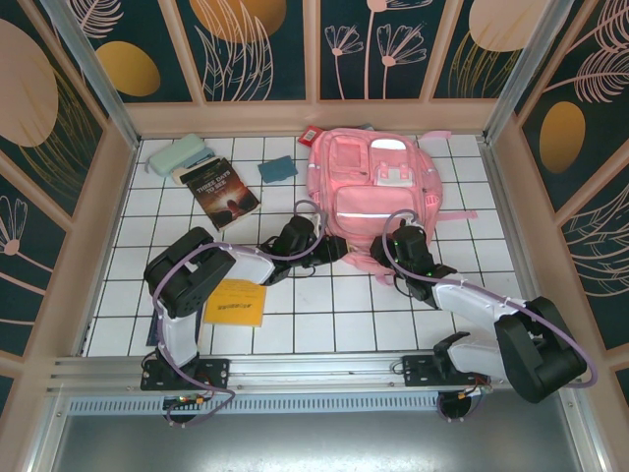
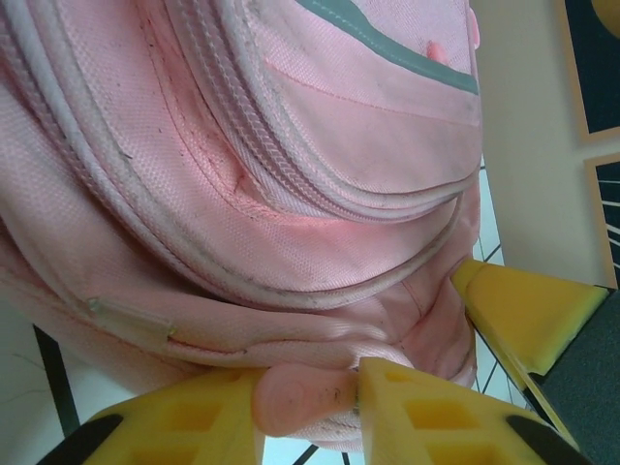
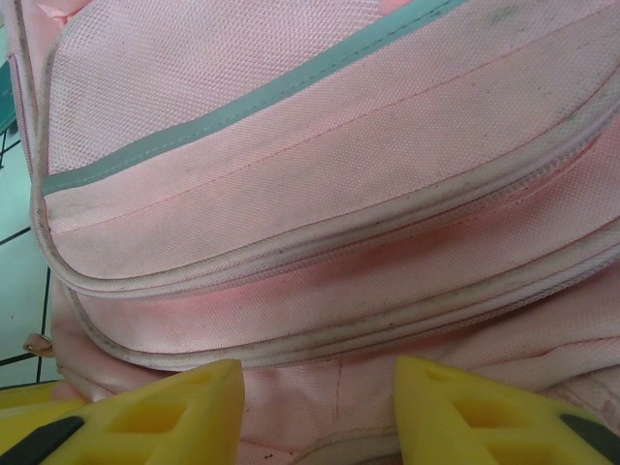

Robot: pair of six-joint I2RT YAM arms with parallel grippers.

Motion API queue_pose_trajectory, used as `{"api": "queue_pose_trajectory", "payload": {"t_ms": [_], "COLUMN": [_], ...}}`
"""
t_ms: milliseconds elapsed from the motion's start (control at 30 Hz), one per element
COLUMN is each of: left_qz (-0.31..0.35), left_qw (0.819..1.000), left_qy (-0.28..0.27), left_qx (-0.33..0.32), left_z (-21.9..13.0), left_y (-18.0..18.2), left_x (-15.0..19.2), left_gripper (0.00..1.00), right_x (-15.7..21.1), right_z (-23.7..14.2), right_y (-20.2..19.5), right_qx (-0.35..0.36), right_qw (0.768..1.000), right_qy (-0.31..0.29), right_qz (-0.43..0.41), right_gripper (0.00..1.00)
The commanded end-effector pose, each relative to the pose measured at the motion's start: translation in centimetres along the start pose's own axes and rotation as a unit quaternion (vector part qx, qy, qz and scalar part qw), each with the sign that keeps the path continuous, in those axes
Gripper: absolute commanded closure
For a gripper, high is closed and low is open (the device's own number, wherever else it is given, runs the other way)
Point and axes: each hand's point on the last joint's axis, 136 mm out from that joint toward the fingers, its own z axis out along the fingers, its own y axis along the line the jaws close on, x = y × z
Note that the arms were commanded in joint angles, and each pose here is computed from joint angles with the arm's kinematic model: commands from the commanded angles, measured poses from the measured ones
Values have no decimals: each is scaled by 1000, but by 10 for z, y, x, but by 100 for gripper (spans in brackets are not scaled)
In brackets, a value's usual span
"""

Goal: Pack the student bag

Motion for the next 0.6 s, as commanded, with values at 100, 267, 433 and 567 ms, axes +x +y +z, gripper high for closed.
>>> {"api": "queue_pose_trajectory", "payload": {"t_ms": [100,267,433,567], "left_qz": [6,8,7,7], "left_qw": [999,997,998,998], "left_qy": [-25,-25,-16,-17], "left_qx": [39,67,61,57], "left_z": [-1,-1,5,3], "left_y": [-17,-31,-27,-24], "left_x": [-13,-17,-15,-13], "left_gripper": [70,70,78,96], "right_x": [14,16,17,16], "right_z": [3,4,4,4], "right_y": [-5,-4,-5,-6], "right_qx": [4,4,5,8], "right_qw": [1000,1000,1000,1000], "right_qy": [16,18,18,17], "right_qz": [6,7,6,7], "right_gripper": [55,55,55,55]}}
